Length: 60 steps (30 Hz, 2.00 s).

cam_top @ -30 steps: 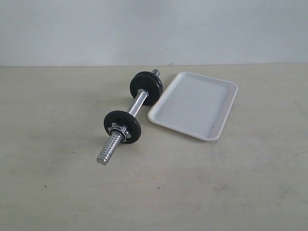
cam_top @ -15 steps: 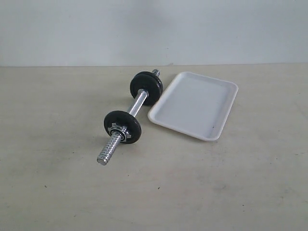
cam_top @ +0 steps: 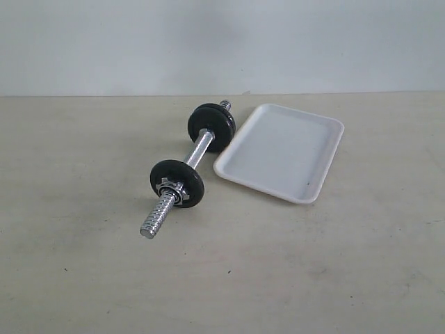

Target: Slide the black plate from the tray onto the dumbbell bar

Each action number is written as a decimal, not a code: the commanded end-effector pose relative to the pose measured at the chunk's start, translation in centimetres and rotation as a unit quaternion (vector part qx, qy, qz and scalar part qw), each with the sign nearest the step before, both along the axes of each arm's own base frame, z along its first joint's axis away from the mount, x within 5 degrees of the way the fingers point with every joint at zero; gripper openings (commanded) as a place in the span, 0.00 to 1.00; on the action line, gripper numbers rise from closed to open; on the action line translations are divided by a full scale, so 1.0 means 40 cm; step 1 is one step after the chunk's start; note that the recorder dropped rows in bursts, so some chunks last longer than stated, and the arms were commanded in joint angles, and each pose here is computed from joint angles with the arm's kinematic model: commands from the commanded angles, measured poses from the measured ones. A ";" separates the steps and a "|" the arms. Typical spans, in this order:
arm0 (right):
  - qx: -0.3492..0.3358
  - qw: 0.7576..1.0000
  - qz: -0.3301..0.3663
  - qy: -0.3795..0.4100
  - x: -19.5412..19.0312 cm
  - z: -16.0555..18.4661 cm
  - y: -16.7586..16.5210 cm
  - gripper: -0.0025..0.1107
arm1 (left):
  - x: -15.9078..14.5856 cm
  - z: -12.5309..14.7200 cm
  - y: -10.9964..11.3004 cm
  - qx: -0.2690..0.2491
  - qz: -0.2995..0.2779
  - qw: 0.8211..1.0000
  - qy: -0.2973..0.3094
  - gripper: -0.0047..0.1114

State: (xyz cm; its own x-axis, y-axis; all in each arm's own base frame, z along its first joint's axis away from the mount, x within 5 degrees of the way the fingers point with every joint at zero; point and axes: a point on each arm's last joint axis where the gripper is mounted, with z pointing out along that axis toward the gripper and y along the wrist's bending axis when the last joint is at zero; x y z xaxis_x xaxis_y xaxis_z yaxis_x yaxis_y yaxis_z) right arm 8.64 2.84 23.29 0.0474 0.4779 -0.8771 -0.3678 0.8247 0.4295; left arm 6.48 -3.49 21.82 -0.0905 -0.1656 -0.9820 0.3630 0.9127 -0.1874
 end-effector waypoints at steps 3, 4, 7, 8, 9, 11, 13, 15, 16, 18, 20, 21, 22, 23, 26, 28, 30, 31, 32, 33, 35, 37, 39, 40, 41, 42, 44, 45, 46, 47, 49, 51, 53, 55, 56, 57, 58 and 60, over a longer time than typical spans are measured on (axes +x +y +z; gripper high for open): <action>-0.002 1.000 0.001 0.001 -0.001 -0.004 0.000 0.05 | -0.010 -0.004 0.043 0.020 0.101 0.994 -0.041 0.08; -0.002 1.000 0.001 0.001 -0.001 -0.004 0.000 0.05 | -0.019 -0.007 0.052 0.019 0.121 0.991 -0.058 0.08; -0.002 1.000 0.001 0.001 -0.002 -0.004 0.000 0.05 | -0.023 -0.011 0.063 0.015 0.146 0.987 -0.064 0.08; -0.001 1.000 0.001 0.001 -0.003 -0.003 -0.001 0.05 | -0.023 -0.011 0.063 0.016 0.146 0.987 -0.064 0.08; 0.001 1.000 0.000 -0.003 -0.003 -0.001 -0.001 0.05 | -0.023 -0.011 0.063 0.018 0.146 0.987 -0.064 0.08; 0.000 1.000 0.001 -0.006 -0.004 0.000 -0.001 0.05 | -0.023 -0.011 0.063 0.026 0.145 0.987 -0.065 0.08; 0.000 1.000 0.001 -0.005 -0.004 -0.001 -0.001 0.05 | -0.022 -0.012 0.067 0.031 0.153 0.986 -0.065 0.08; 0.001 1.000 0.000 -0.004 -0.004 -0.001 -0.001 0.05 | -0.022 -0.012 0.078 0.024 0.176 0.982 -0.062 0.08; 0.001 1.000 0.000 -0.004 -0.004 -0.001 -0.001 0.05 | -0.022 -0.012 0.087 0.008 0.196 0.979 -0.058 0.08; 0.000 1.000 0.001 -0.005 -0.004 -0.001 -0.001 0.05 | -0.022 -0.014 0.104 -0.039 0.231 0.971 -0.046 0.08; 0.000 1.000 0.001 -0.005 -0.004 -0.001 -0.001 0.05 | -0.023 -0.015 0.113 -0.073 0.249 0.965 -0.039 0.08; 0.000 1.000 0.001 -0.005 -0.004 -0.001 -0.001 0.05 | -0.023 -0.013 0.114 -0.087 0.250 0.964 -0.038 0.08; 0.000 1.000 0.001 -0.005 -0.004 -0.001 -0.001 0.05 | -0.025 -0.004 0.114 -0.097 0.248 0.963 -0.043 0.08; 0.000 1.000 0.001 -0.005 -0.004 -0.001 -0.001 0.05 | -0.026 0.006 0.112 -0.107 0.245 0.963 -0.046 0.08; 0.000 1.000 0.001 -0.005 -0.004 -0.001 -0.001 0.05 | -0.033 0.041 0.107 -0.086 0.234 0.966 -0.070 0.08; 0.000 1.000 0.001 -0.005 -0.004 -0.001 -0.001 0.05 | -0.037 0.062 0.100 -0.054 0.220 0.970 -0.089 0.08; 0.000 1.000 0.001 -0.005 -0.004 -0.001 -0.001 0.05 | -0.041 0.079 0.094 -0.023 0.210 0.972 -0.106 0.08; 0.000 1.000 0.001 -0.005 -0.004 -0.001 -0.001 0.05 | -0.043 0.086 0.092 -0.010 0.207 0.972 -0.113 0.08; 0.000 1.000 0.001 -0.005 -0.004 -0.001 -0.001 0.05 | -0.045 0.093 0.090 0.002 0.203 0.972 -0.120 0.08; 0.000 1.000 0.001 -0.005 -0.004 -0.001 -0.001 0.05 | -0.047 0.101 0.089 0.011 0.202 0.971 -0.127 0.08; 0.000 1.000 0.001 -0.005 -0.004 -0.001 -0.001 0.05 | -0.050 0.111 0.085 0.035 0.197 0.970 -0.139 0.08; 0.000 1.000 0.001 -0.005 -0.004 -0.001 -0.001 0.05 | -0.051 0.116 0.085 0.061 0.199 0.967 -0.147 0.08; 0.000 1.000 0.001 -0.005 -0.004 -0.001 -0.001 0.05 | -0.052 0.118 0.084 0.062 0.197 0.967 -0.149 0.08; 0.000 1.000 0.001 -0.005 -0.004 -0.001 -0.001 0.05 | -0.051 0.114 0.082 0.060 0.192 0.969 -0.146 0.08; 0.000 1.000 0.001 -0.005 -0.004 -0.001 -0.001 0.05 | -0.049 0.109 0.079 0.068 0.187 0.969 -0.144 0.08; 0.000 1.000 0.001 -0.005 -0.004 -0.001 -0.001 0.05 | -0.048 0.103 0.077 0.078 0.182 0.970 -0.140 0.08; 0.000 1.000 0.001 -0.005 -0.004 -0.001 -0.001 0.05 | -0.044 0.088 0.074 0.094 0.174 0.973 -0.120 0.08; 0.000 1.000 0.001 -0.005 -0.004 -0.001 -0.001 0.05 | -0.042 0.079 0.076 0.064 0.176 0.977 -0.102 0.08; 0.000 1.000 0.001 -0.005 -0.004 -0.001 -0.001 0.05 | -0.039 0.065 0.082 0.080 0.188 0.975 -0.090 0.08; 0.000 1.000 0.001 -0.005 -0.004 -0.001 -0.001 0.05 | -0.037 0.057 0.086 0.070 0.197 0.974 -0.084 0.08; 0.000 1.000 0.001 -0.005 -0.004 -0.001 -0.001 0.05 | -0.032 0.036 0.091 0.064 0.207 0.974 -0.073 0.08; 0.000 1.000 0.001 -0.005 -0.004 -0.001 -0.001 0.05 | -0.026 0.009 0.092 0.062 0.206 0.975 -0.057 0.08; 0.000 1.000 0.001 -0.005 -0.004 -0.001 -0.001 0.05 | -0.021 -0.024 0.091 0.061 0.203 0.976 -0.038 0.08; 0.000 1.000 0.001 -0.005 -0.004 -0.001 -0.001 0.05 | -0.021 -0.032 0.091 0.073 0.202 0.976 -0.024 0.08; 0.001 1.000 0.001 -0.005 -0.004 -0.001 -0.001 0.05 | -0.021 -0.045 0.091 0.078 0.201 0.977 0.003 0.08; 0.000 1.000 0.001 -0.005 -0.004 -0.001 -0.001 0.05 | -0.022 -0.056 0.092 0.085 0.199 0.976 0.026 0.08; 0.001 1.000 0.001 -0.005 -0.004 -0.001 -0.001 0.05 | -0.023 -0.066 0.092 0.104 0.197 0.974 0.045 0.08; 0.001 1.000 0.001 -0.005 -0.004 -0.001 -0.001 0.05 | -0.027 -0.085 0.092 0.125 0.189 0.970 0.084 0.08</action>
State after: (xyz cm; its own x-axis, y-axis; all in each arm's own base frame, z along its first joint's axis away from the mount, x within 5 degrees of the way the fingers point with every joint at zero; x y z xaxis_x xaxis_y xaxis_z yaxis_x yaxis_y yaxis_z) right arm 8.52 2.77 23.18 0.0462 0.4858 -0.8729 -0.3676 0.8208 0.4373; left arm 5.57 0.20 19.57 -0.1234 -0.0087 -0.9923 -0.0341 0.9994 -0.0045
